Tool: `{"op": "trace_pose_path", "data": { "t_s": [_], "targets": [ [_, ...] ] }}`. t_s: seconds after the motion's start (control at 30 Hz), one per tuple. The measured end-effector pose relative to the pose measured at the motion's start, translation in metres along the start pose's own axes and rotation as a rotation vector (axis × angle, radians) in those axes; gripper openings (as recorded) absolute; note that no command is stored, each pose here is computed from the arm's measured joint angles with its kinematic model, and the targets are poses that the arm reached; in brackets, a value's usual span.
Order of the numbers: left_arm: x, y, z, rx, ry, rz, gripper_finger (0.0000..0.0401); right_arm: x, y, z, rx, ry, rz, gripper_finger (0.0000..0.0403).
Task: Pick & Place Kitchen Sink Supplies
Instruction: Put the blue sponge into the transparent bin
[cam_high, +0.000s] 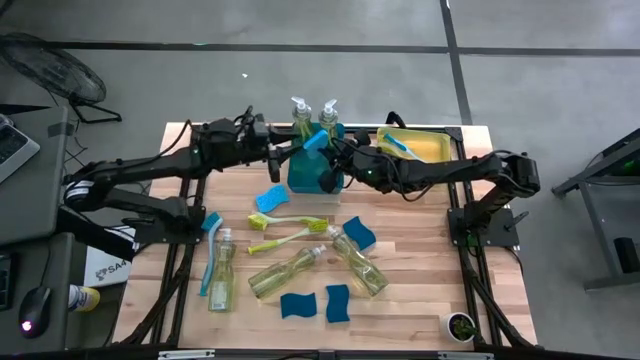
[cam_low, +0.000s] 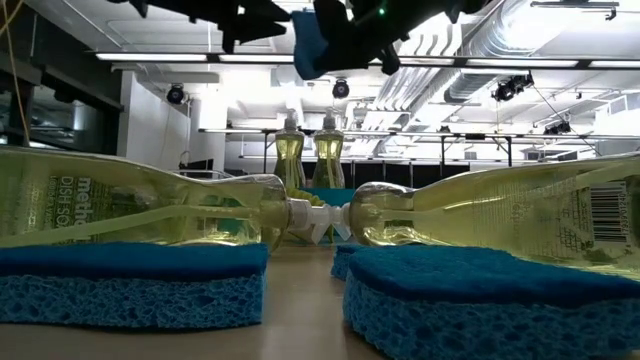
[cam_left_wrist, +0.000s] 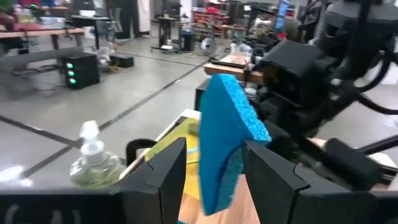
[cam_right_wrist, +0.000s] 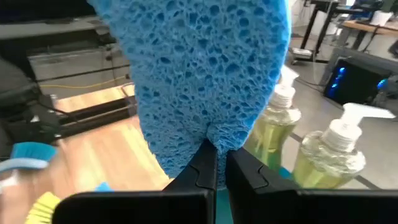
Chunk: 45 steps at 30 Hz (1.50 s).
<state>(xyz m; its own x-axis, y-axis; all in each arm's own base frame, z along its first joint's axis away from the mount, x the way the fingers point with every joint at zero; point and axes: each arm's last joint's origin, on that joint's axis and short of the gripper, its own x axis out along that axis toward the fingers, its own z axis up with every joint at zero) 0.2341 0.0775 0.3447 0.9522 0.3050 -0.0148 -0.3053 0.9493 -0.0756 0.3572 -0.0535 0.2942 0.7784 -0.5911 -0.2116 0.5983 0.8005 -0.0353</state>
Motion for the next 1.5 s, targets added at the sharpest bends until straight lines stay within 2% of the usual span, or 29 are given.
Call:
{"op": "trace_pose_path", "data": {
  "t_s": [0.33,0.53,0.83,1.07,1.2,1.4,1.5],
  "targets": [
    [0.004,-0.001,0.000,-0.001,0.017,-0.031,0.0154,0.004,-0.008,-0.003,-0.015,0.038,-0.029,0.0003],
    [0.004,0.001,0.000,0.000,0.012,0.029,0.0154,0.004,-0.007,-0.003,-0.068,0.044,0.037,0.0003],
    [0.016,0.002,-0.013,-0.008,0.070,0.022,0.0154,0.007,-0.012,-0.003,-0.080,0.047,0.079,0.0003],
    [0.015,0.003,-0.006,-0.006,0.020,0.083,0.0151,0.008,-0.012,-0.005,-0.088,0.069,0.091,0.0004],
    [0.015,0.002,-0.002,-0.004,0.010,0.057,0.0119,0.008,-0.012,-0.006,-0.095,0.076,0.102,0.0003],
    [0.016,0.001,-0.006,-0.012,0.041,0.001,0.0033,0.008,-0.012,-0.006,-0.119,0.079,0.109,0.0004],
    [0.016,0.001,-0.006,-0.012,0.045,0.002,0.0007,0.008,-0.012,-0.007,-0.118,0.081,0.117,0.0003]
  ]
}}
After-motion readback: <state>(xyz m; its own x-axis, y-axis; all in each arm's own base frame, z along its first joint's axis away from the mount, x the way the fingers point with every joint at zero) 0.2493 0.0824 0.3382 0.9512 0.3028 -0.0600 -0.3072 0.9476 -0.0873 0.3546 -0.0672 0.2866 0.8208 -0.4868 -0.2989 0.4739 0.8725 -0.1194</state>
